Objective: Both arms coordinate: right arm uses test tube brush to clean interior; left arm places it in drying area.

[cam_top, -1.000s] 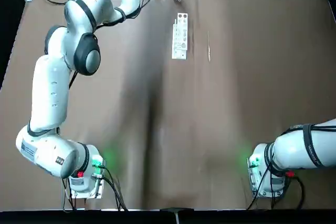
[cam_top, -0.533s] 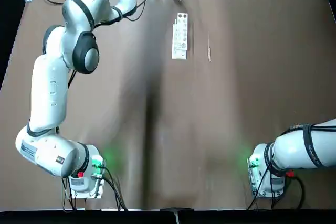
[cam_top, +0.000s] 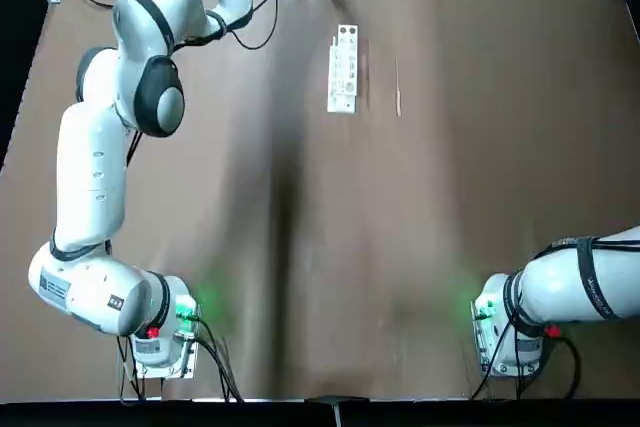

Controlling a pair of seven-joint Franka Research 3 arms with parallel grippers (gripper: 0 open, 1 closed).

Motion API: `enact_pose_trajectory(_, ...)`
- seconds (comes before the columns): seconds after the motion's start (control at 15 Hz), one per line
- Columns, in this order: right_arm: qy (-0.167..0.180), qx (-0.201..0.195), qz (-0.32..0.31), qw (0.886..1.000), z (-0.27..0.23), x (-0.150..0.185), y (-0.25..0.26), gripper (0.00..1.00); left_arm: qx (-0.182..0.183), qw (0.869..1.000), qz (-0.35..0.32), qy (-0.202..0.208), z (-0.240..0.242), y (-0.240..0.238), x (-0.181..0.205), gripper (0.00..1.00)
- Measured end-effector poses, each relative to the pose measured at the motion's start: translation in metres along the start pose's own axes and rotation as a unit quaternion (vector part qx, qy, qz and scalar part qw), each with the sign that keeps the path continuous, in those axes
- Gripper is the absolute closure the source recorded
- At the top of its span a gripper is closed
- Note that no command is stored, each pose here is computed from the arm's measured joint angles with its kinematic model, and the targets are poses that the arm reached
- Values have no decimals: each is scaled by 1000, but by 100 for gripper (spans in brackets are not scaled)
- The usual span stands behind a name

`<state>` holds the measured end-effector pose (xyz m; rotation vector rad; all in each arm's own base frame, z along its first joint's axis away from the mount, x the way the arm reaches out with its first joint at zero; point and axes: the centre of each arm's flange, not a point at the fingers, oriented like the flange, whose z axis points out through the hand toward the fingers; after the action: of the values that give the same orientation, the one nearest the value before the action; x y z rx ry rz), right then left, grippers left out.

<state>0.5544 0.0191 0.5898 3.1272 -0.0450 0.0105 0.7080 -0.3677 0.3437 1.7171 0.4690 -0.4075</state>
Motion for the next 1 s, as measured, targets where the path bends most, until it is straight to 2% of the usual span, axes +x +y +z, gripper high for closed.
enact_pose_trajectory(0.27, 0, 0, 0, 1000, 0, 0, 0, 0, 8, 993, -108, -38, -9, -3, -1, 77)
enact_pose_trajectory(0.53, 0, 0, 0, 1000, 0, 0, 0, 0, 15, 981, -184, -59, -21, -7, 2, 77)
enact_pose_trajectory(0.93, 0, 0, 0, 1000, 0, 0, 0, 0, 31, 953, -285, -95, -29, -22, 3, 77)
enact_pose_trajectory(1.0, 0, 0, 0, 1000, 0, 0, 0, 0, 34, 944, -311, -105, -33, -36, 7, 77)
